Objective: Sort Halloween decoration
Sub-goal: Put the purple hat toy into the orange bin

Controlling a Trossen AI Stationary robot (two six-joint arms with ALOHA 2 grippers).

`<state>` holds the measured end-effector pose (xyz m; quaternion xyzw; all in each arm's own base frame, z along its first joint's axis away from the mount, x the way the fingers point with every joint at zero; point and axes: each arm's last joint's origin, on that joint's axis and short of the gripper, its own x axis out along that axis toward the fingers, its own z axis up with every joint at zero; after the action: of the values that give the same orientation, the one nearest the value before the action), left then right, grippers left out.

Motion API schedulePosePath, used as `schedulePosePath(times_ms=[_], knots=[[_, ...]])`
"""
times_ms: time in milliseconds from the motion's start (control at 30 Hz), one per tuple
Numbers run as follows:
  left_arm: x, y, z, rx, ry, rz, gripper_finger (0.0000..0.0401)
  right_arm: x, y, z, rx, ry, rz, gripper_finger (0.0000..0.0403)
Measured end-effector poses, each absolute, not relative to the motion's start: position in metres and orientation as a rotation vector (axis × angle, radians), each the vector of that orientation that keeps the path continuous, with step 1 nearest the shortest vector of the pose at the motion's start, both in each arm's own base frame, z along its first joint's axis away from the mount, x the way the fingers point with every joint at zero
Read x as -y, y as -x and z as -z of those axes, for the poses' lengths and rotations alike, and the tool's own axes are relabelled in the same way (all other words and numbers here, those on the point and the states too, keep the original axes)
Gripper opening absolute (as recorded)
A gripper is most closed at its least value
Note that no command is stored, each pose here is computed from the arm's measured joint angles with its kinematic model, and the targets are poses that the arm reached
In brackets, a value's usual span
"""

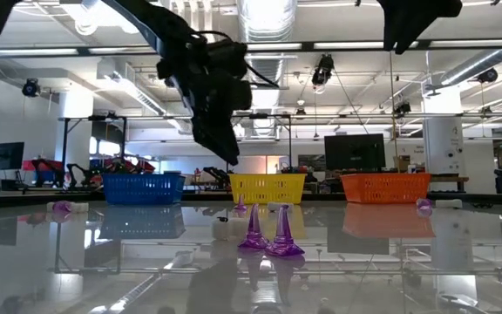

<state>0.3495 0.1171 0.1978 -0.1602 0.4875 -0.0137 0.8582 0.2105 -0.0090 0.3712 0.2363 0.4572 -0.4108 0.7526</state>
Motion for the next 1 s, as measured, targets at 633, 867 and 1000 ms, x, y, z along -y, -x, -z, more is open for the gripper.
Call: schedulePosePath(times_ms=[633,867,1000], knots=[[-0.103,-0.370,-0.149,-1.139,0.326,0.047,0.0151,0.009,-0.209,-0.372,-0.992,-0.518,0.900,0.0137],[-0.105,-0.374,-0.140,-1.158,0.283,-0.057,0.0151,0.009,-0.209,-0.372,-0.988,-0.525,0.903,0.0137],[-0.105,-0.374,-0.139,-1.159,0.286,-0.055,0.0150,0.009,-0.209,-0.372,-0.988,-0.526,0.903,0.0137]])
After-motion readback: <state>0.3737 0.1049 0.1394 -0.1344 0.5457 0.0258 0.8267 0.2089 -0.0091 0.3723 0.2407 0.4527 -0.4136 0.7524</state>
